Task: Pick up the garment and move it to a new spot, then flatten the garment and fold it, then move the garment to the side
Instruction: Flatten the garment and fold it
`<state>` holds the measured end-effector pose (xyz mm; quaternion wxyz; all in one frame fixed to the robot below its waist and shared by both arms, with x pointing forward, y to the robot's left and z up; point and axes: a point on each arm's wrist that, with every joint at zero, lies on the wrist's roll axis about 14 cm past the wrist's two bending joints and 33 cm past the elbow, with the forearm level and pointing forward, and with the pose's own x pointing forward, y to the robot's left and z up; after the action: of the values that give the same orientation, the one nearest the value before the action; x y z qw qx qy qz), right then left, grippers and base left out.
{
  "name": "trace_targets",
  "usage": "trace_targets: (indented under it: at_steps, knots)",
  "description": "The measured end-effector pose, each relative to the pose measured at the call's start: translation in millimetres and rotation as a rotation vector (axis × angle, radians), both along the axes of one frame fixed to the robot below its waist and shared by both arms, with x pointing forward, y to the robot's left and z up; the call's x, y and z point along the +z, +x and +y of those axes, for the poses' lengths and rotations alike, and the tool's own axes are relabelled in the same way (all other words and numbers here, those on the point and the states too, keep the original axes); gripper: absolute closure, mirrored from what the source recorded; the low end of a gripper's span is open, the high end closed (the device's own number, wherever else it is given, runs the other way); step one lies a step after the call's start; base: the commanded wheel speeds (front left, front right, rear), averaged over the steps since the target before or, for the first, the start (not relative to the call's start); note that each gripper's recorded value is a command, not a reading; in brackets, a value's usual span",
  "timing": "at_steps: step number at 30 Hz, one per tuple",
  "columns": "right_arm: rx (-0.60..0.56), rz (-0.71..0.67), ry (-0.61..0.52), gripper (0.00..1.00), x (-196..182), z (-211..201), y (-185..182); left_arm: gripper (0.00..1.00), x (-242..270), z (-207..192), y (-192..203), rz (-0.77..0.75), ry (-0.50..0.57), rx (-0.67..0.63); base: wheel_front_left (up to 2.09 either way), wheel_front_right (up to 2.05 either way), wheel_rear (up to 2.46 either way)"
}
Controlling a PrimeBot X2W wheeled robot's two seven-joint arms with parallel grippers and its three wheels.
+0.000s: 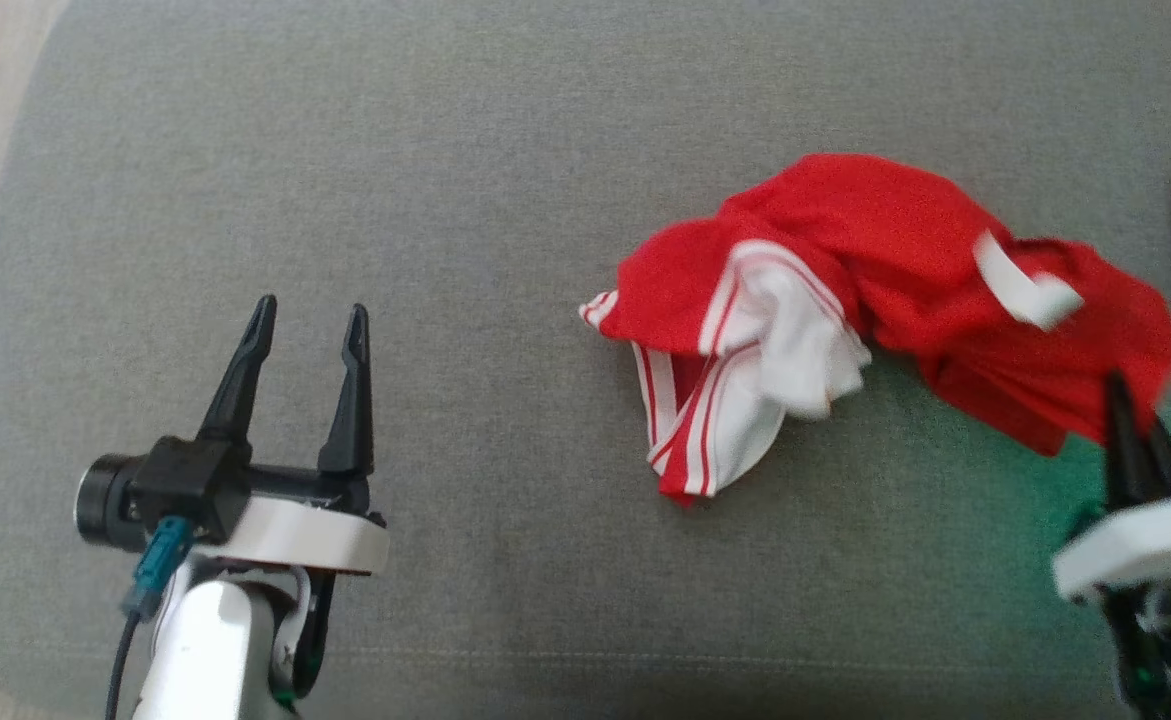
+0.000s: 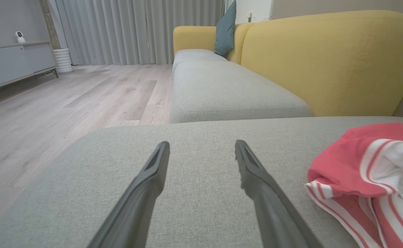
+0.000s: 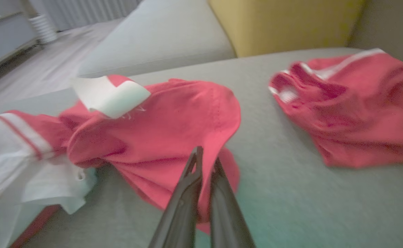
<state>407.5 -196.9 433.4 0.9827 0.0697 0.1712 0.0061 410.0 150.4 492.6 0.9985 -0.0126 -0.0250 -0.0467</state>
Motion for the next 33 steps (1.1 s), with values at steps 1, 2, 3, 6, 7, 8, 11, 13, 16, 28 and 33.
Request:
trace_targets:
  at_steps: [1, 2, 3, 6, 7, 8, 11, 13, 16, 28, 33]
  knots:
    - [-0.039, 0.019, 0.006, 1.0, -6, -11, -8, 0.0, -1, 0, 1, 0.001, 0.004, -0.002, 0.0, 0.0, 0.0]
    - [-0.072, 0.031, 0.013, 1.0, -11, -20, -15, 0.0, -1, -1, 2, 0.0, 0.006, -0.004, 0.0, 0.0, 0.0]
    - [-0.096, 0.035, 0.02, 1.0, -13, -27, -19, 0.0, -1, -1, 3, -0.001, 0.006, -0.005, 0.0, 0.0, 0.0]
    - [-0.136, 0.039, 0.062, 1.0, -20, -34, -24, 0.0, -2, -1, 5, 0.0, 0.006, -0.004, 0.0, 0.0, 0.0]
    - [-0.14, 0.044, 0.078, 1.0, -24, -33, -26, 0.0, -2, 0, 6, 0.0, 0.007, -0.003, 0.0, 0.0, 0.0]
    - [-0.142, 0.049, 0.085, 1.0, -27, -32, -27, 0.0, -3, 0, 6, 0.001, 0.008, -0.003, 0.0, 0.0, 0.0]
    - [-0.137, 0.05, 0.112, 0.0, -32, -25, -29, 0.0, -3, -1, 7, 0.002, 0.01, -0.008, 0.0, 0.0, 0.0]
    - [-0.132, 0.013, 0.11, 0.0, -27, -23, -27, 0.0, -2, -2, 7, 0.0, 0.014, -0.009, 0.0, 0.0, 0.0]
    - [-0.116, -0.04, 0.094, 0.0, -18, -19, -23, 0.0, 0, -2, 7, -0.006, 0.013, -0.009, 0.0, 0.0, 0.0]
    - [0.002, -0.362, -0.043, 0.0, 65, 7, -18, 0.0, 12, 6, -13, -0.033, 0.015, 0.023, 0.0, 0.0, 0.0]
    - [0.068, -0.38, -0.036, 0.0, 78, 29, -21, 0.0, 17, 6, -22, -0.044, 0.013, 0.024, 0.0, 0.0, 0.0]
